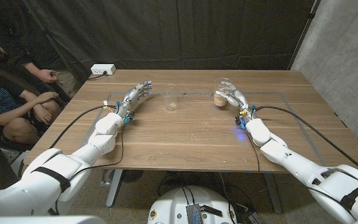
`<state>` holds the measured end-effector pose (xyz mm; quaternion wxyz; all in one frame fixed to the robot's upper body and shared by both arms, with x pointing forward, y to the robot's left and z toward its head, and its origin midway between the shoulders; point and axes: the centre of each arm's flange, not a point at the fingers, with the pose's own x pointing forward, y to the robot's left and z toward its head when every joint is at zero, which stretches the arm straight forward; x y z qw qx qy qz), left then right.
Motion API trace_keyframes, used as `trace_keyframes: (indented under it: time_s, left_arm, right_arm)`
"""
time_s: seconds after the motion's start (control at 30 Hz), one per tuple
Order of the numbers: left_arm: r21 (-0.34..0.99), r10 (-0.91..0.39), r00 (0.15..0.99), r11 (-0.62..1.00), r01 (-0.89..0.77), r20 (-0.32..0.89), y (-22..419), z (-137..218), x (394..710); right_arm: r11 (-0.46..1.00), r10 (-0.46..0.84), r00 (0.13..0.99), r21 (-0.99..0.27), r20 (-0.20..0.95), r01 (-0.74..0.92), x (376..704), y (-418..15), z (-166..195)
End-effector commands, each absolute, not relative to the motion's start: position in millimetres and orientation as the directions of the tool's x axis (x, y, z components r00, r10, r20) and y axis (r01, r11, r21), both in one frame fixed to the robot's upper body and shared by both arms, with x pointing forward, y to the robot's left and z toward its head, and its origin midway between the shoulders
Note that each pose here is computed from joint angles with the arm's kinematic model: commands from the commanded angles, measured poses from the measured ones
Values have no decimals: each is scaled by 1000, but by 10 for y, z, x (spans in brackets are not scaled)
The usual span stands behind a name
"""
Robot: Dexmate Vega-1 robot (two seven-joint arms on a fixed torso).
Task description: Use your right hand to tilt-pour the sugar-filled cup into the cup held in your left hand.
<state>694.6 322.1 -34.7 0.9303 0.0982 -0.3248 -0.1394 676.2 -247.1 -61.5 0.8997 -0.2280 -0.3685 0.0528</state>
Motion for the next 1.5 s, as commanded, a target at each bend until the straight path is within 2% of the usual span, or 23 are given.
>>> trace_keyframes:
  time_s: [0.03, 0.77, 1.5]
  left_arm:
    - [259, -300, 764, 949, 179, 571, 3215, -377, 6916]
    - [285, -307, 771, 943, 170, 557, 3140, -412, 6828]
    - [330, -310, 778, 934, 140, 547, 3320, -420, 6679]
  right_arm:
    - [893, 287, 725, -450, 626, 34, 6679, -2761, -337]
    - [898, 253, 716, -433, 651, 77, 6685, -3061, -237]
    - [896, 242, 721, -434, 649, 89, 6628, -3095, -267]
